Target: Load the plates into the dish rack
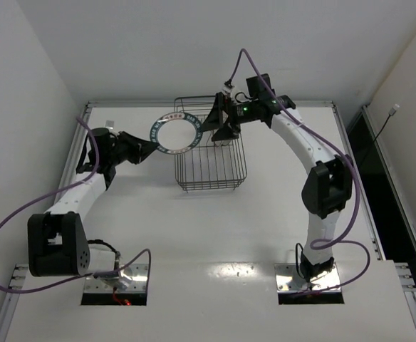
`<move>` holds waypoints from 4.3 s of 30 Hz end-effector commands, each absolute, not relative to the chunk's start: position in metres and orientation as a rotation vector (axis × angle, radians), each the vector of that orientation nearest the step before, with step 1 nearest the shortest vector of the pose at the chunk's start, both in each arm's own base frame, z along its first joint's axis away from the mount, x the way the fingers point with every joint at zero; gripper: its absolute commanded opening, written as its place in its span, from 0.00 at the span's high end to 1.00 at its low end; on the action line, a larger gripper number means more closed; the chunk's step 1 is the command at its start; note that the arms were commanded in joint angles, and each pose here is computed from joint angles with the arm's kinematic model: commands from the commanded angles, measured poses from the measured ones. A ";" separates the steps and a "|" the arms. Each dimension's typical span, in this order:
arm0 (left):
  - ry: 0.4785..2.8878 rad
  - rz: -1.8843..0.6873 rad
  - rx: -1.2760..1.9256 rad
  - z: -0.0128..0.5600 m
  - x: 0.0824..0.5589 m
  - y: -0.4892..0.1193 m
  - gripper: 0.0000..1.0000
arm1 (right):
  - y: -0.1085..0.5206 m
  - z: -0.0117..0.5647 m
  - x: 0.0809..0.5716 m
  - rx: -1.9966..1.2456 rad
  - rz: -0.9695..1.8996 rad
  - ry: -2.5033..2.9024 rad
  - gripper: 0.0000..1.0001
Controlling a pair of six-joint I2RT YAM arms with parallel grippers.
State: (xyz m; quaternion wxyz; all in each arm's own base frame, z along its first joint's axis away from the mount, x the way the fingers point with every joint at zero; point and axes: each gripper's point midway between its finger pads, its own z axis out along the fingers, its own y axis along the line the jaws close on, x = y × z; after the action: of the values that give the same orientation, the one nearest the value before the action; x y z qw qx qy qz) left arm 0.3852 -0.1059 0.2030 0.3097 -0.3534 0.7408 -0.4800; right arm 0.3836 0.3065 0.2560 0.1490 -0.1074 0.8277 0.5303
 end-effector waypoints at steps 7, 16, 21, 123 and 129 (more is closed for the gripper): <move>1.851 -1.423 -0.706 0.280 0.369 -0.145 1.00 | 0.297 0.242 0.391 -0.274 1.496 2.378 0.17; 1.889 -1.516 -0.617 0.281 0.348 -0.189 1.00 | 0.306 0.235 0.384 -0.282 1.545 2.369 0.69; 1.935 -1.483 -0.584 0.284 0.348 -0.194 0.77 | 0.298 0.240 0.399 -0.211 1.440 2.366 1.00; 2.153 -0.722 -0.133 0.284 0.347 -0.161 0.17 | 0.117 0.322 0.289 -0.042 0.321 2.331 0.00; 2.072 -0.746 -0.233 0.272 0.304 -0.144 0.15 | 0.094 0.310 0.277 0.036 0.215 2.334 0.00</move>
State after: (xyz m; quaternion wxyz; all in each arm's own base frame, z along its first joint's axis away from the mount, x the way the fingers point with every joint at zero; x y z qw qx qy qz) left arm 0.3091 -0.1513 0.2688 0.4186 -0.0719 0.8539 -0.3008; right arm 0.2731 0.1066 0.3269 0.4010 -0.0100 0.9083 0.1186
